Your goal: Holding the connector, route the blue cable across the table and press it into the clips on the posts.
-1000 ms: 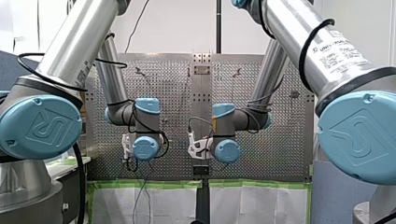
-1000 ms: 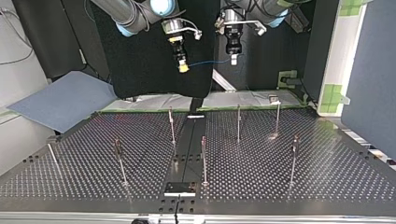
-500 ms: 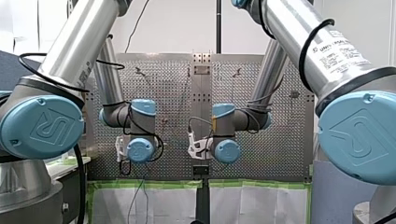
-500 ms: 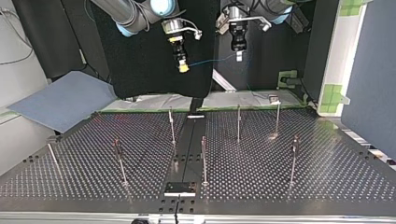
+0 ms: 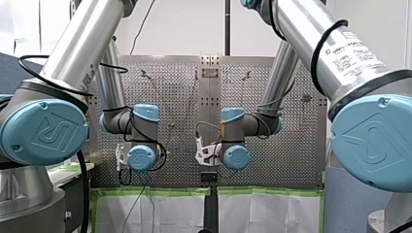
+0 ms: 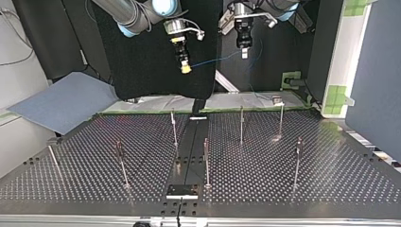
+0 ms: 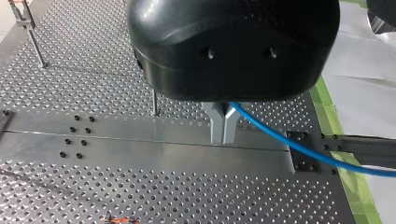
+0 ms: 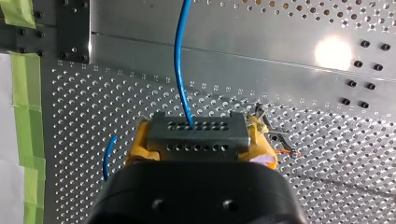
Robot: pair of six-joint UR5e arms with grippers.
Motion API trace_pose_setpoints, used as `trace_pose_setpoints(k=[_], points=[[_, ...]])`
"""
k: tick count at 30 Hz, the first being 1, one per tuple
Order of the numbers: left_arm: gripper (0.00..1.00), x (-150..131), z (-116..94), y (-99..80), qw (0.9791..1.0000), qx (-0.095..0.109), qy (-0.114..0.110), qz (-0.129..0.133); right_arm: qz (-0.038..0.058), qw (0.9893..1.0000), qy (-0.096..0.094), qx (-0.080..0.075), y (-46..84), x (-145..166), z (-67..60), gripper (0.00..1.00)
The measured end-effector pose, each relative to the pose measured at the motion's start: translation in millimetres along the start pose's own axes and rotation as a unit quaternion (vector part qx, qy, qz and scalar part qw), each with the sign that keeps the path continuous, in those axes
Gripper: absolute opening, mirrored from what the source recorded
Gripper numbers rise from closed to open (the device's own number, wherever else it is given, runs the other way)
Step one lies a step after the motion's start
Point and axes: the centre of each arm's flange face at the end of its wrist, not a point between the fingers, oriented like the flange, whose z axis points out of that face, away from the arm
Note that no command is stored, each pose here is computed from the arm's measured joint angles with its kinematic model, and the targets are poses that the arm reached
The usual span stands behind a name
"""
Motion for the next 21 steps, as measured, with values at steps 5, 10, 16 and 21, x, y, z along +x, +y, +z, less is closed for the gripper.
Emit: trace_pose_setpoints(k=[5, 10, 16, 21], points=[[0.0, 0, -1, 0.1, 1.0, 0.001, -0.001, -0.001, -0.0001, 1.0, 0.0, 0.0, 0.0, 0, 0.1, 0.0], [0.0, -9, -5, -0.4, 0.9999, 0.006, -0.004, -0.015, 0.0032, 1.0, 0.001, -0.006, -1.0, 7, 6.6, 0.0], [0.0, -29, 5, 1.3, 0.9991, -0.013, -0.015, -0.037, 0.022, 0.9993, 0.028, 0.009, -9.1, 50, 23.2, 0.0], [0.0, -49, 17, 1.8, 0.9978, -0.038, -0.028, -0.046, 0.0403, 0.9972, 0.054, 0.033, -14.3, 94, 36.0, 0.0]])
